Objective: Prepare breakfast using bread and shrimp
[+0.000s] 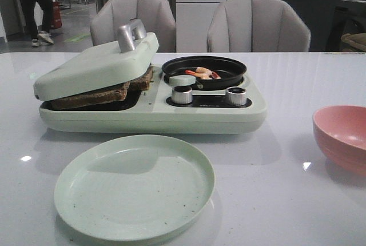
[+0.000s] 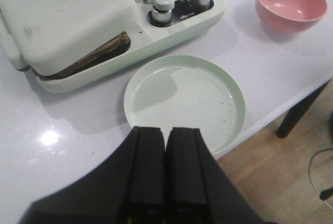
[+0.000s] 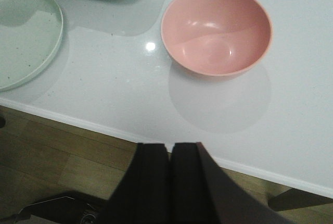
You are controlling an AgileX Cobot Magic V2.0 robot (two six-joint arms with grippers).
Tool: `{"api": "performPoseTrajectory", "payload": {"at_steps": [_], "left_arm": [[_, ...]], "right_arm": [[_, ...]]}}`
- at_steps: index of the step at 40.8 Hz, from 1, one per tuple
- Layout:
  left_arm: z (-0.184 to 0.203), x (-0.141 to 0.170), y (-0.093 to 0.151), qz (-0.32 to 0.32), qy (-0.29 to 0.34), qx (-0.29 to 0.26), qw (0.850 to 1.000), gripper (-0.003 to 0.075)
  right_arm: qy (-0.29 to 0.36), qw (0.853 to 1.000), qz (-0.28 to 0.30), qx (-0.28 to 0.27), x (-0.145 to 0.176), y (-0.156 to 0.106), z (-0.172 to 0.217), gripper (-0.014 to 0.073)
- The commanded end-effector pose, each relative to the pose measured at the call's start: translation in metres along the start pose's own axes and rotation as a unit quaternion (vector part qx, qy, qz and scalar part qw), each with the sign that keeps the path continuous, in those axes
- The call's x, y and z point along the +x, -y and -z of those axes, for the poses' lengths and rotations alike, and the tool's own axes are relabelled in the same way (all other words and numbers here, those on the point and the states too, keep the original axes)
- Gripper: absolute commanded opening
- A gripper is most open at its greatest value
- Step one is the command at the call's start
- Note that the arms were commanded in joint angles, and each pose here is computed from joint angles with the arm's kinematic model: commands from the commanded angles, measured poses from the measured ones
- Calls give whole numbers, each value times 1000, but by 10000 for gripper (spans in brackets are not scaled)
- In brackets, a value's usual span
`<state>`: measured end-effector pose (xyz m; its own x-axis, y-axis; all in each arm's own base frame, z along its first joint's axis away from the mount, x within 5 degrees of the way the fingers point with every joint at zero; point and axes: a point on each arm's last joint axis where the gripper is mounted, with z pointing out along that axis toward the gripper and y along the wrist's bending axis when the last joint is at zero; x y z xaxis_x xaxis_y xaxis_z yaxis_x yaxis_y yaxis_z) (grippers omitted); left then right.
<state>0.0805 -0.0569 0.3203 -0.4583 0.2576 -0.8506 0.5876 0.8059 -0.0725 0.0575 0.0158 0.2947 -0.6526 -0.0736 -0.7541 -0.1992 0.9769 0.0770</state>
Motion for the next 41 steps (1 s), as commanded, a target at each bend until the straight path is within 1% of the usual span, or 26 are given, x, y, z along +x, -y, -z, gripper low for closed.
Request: {"api": "performPoseTrajectory", "payload": {"at_steps": [1, 3, 7, 33, 38, 41], "left_arm": [[5, -17, -6, 27, 62, -36, 997, 104], [6, -18, -10, 41, 69, -56, 995, 104], [6, -18, -14, 38, 70, -80, 994, 102], [6, -16, -14, 37, 67, -81, 994, 99], [13, -10, -15, 38, 85, -94, 991, 99], [18, -4, -18, 35, 131, -119, 984, 100]], "right_arm": [[43, 999, -2, -4, -12, -1, 5, 36], [43, 999, -2, -4, -12, -1, 5, 36], [44, 999, -2, -4, -12, -1, 5, 36], [42, 999, -2, -4, -11, -1, 5, 36], [42, 999, -2, -4, -11, -1, 5, 36], [41, 999, -2, -4, -11, -1, 5, 36]]}}
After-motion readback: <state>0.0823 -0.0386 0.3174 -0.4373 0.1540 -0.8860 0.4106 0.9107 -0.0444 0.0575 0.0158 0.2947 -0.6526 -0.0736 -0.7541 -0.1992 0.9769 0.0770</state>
